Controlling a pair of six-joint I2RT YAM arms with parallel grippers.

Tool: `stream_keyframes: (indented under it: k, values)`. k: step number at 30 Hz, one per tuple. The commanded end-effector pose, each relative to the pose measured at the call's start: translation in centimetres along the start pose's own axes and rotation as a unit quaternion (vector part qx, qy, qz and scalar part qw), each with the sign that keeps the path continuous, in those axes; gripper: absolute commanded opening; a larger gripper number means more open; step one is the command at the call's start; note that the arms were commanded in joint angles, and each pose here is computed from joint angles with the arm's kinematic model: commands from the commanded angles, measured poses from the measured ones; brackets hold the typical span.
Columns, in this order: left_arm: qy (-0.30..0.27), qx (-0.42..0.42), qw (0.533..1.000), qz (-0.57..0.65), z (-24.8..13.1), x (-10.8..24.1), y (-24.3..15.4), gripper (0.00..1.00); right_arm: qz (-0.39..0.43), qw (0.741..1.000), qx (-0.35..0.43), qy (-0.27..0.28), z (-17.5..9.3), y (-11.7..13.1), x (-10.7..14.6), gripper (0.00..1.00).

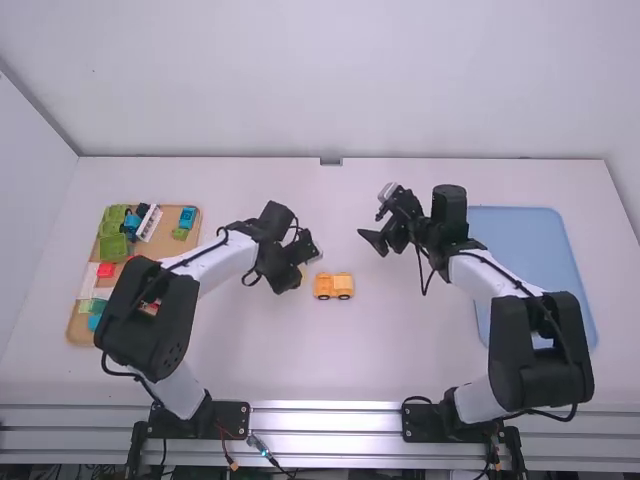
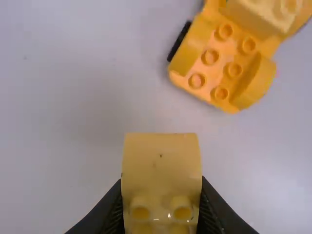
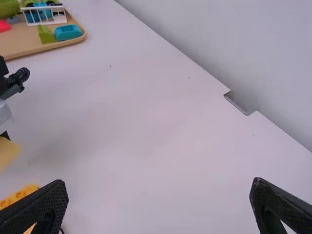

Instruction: Assemble lego blocks to make yellow taxi

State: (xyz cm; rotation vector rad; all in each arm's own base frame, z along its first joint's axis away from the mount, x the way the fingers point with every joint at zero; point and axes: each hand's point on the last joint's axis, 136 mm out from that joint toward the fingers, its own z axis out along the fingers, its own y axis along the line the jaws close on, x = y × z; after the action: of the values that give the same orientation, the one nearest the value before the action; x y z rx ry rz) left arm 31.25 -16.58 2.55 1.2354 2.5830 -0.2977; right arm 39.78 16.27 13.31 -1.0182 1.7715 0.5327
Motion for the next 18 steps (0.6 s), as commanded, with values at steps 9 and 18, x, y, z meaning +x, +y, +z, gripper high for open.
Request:
stream_keyframes:
  k: [9,18]
  values:
    - [0.025,-0.101,0.933,-0.345,-0.1,1.7,1.4,0.02,-0.006,1.0,-0.001,-0.015,-0.5,-0.5,-1.5,0.99]
    - [-0.009,-0.086,0.86,-0.502,0.1,0.7,1.3,0.02,-0.005,1.0,-0.001,-0.013,-0.5,-0.4,-1.4,0.99]
